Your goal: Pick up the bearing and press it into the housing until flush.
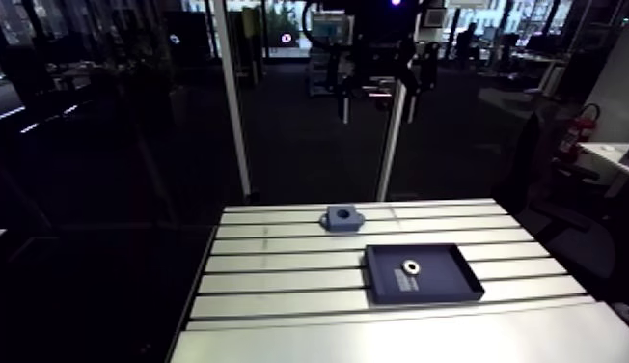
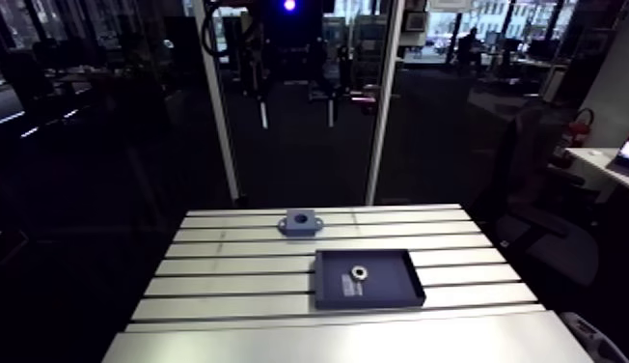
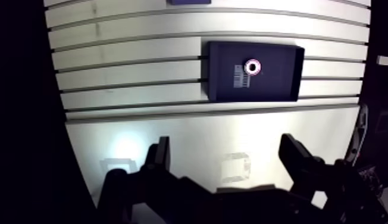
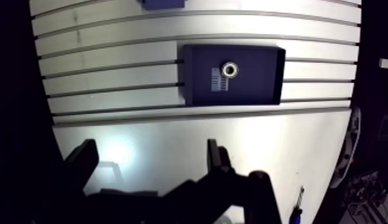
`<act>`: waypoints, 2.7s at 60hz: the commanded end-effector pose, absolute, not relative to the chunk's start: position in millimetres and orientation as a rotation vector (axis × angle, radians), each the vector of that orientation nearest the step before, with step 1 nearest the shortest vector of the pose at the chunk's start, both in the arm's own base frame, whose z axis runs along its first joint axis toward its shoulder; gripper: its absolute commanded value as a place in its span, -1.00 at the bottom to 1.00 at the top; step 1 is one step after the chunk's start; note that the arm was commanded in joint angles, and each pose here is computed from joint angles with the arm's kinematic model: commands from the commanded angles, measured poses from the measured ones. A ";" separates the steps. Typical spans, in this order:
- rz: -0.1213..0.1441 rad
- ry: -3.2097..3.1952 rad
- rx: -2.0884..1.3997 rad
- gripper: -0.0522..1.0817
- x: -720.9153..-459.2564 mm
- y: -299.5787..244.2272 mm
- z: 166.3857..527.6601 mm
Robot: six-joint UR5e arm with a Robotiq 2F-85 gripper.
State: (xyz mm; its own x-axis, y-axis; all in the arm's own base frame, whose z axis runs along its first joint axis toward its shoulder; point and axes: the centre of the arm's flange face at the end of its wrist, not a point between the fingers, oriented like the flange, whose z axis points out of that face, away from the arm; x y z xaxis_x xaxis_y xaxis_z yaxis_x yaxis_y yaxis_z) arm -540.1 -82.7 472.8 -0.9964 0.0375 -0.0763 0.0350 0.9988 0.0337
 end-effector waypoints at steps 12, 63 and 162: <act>0.039 3.042 0.029 -0.90 -527.8 -92.4 471.0; 0.042 3.097 0.145 -0.90 -543.7 -2.8 399.9; 0.008 3.050 -0.020 -0.42 -526.0 38.7 198.9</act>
